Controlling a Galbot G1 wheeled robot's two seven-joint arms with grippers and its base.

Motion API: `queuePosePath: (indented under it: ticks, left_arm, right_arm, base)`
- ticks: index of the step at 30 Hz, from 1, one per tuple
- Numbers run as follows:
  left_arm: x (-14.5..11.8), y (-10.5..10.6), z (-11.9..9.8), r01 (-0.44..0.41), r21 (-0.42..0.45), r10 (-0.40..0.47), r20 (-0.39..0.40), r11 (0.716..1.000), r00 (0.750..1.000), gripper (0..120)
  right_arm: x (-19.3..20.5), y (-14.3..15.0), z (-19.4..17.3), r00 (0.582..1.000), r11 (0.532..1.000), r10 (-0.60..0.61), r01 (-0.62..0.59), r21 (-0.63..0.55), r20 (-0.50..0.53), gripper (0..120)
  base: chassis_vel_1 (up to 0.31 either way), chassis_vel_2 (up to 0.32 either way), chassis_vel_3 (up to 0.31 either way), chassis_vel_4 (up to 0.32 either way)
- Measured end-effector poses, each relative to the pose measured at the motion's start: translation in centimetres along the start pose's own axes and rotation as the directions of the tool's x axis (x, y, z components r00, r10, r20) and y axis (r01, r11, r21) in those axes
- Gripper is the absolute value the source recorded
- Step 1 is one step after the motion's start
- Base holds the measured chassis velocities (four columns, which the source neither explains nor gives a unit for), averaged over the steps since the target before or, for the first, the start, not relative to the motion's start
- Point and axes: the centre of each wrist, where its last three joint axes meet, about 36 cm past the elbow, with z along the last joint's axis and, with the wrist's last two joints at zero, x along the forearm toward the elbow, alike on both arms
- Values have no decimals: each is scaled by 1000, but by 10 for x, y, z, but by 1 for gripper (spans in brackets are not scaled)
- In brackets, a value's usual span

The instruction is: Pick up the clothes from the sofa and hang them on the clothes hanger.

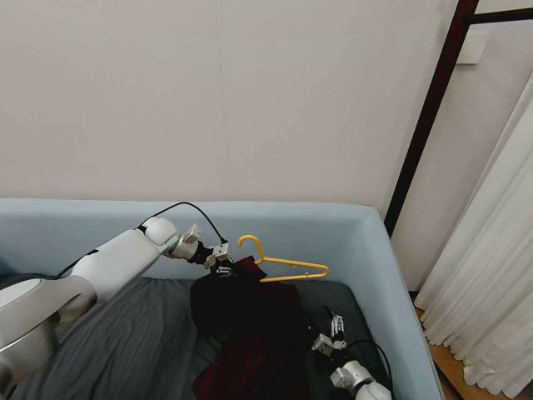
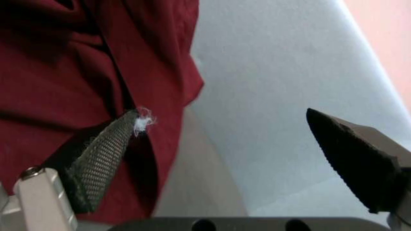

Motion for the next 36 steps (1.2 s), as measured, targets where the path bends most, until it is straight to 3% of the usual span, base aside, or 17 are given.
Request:
queuePosePath:
  ticks: [18,29,33,36]
  left_arm:
    - [2,0,-6,-13,-21,13,-5,1000,1000,0]
    - [1,-7,-1,-28,-14,28,-8,1000,1000,0]
    - [2,-7,-3,-27,-16,27,-8,1000,1000,0]
    - [4,-3,-8,-25,-23,25,-9,999,1000,0]
  right_arm:
    - [-33,7,20,997,985,58,-50,164,-46,100]
    - [-51,6,10,999,962,26,-31,270,24,100]
    - [-59,2,7,999,955,14,-26,296,40,90]
    - [-62,-1,7,999,948,0,-16,319,50,74]
  base:
    - [0,0,0,0]
    - [0,0,0,0]
    - [0,0,0,0]
    - [0,0,0,0]
